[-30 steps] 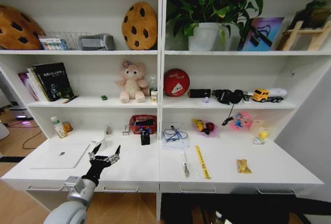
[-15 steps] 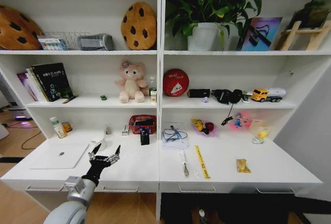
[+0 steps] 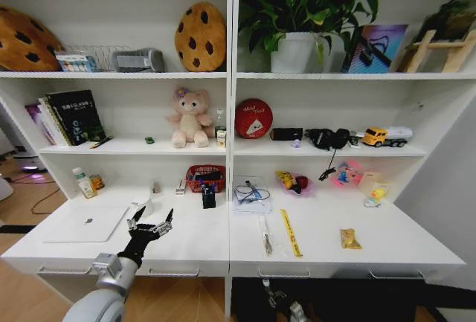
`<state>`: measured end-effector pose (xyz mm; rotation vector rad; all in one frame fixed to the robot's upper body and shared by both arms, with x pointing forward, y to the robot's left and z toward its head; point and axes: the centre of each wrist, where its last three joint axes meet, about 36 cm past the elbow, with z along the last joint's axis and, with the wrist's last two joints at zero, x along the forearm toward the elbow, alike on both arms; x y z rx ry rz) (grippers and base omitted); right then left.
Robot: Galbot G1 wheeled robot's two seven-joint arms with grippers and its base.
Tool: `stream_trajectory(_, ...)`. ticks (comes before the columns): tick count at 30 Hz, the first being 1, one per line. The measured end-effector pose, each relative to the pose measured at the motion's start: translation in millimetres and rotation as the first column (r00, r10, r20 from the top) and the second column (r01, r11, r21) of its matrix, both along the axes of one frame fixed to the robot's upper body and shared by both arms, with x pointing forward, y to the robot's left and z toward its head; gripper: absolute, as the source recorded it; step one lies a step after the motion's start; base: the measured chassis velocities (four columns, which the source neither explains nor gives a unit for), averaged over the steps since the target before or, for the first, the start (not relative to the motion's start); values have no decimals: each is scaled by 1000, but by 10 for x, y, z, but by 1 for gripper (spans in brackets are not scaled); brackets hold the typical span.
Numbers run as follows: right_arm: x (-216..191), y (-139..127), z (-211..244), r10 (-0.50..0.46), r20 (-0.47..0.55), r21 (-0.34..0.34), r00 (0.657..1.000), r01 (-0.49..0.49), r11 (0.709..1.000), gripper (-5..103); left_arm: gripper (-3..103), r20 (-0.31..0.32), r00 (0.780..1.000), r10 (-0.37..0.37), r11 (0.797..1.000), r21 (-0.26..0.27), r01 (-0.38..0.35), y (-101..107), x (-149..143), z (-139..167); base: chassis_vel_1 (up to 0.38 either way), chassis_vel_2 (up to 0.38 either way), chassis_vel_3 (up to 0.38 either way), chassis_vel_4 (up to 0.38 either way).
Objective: Organize the objects on the table.
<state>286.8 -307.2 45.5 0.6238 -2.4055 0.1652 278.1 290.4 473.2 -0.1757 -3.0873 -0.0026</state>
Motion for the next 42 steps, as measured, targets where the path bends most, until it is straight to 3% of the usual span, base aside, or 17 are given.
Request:
stream_trajectory(4,80,200,-10,-93,-65,91,994,99,991,24,100,0,1000,0,1000,0,0,0,0,0,0,0,0,0)
stream_trajectory(10,105,291,-20,-112,-105,112,988,123,986,24,100,0,1000,0,1000,0,0,0,0,0,0,0,0,0)
stream_trajectory(15,84,259,-11,-108,-104,92,989,118,989,50,100,0,1000,0,1000,0,0,0,0,0,0,0,0,0)
stream_trajectory(17,79,245,-6,-107,-103,88,989,116,989,50,100,0,1000,0,1000,0,0,0,0,0,0,0,0,0)
stream_trajectory(20,49,210,7,-110,-99,72,989,117,991,66,100,0,1000,0,1000,0,0,0,0,0,0,0,0,0)
stream_trajectory(22,46,209,7,-111,-99,70,989,118,991,66,100,0,1000,0,1000,0,0,0,0,0,0,0,0,0)
stream_trajectory(26,7,218,28,-123,-89,58,988,129,990,88,100,0,1000,0,1000,0,0,0,0,0,0,0,0,0)
stream_trajectory(33,-319,203,227,-180,-118,49,977,187,981,100,100,0,1000,0,1000,0,0,0,0,0,0,0,0,0)
stream_trajectory(35,-536,230,281,-221,-148,25,964,227,974,100,100,0,1000,0,1000,0,0,0,0,0,0,0,0,0)
stream_trajectory(38,-943,230,435,-361,-253,-58,898,358,932,100,100,0,1000,0,1000,0,0,0,0,0,0,0,0,0)
stream_trajectory(39,-943,230,435,-361,-253,-58,898,358,932,100,100,0,1000,0,1000,0,0,0,0,0,0,0,0,0)
stream_trajectory(42,-1104,45,638,-424,-335,-65,841,429,901,100,100,0,1000,0,1000,0,0,0,0,0,0,0,0,0)
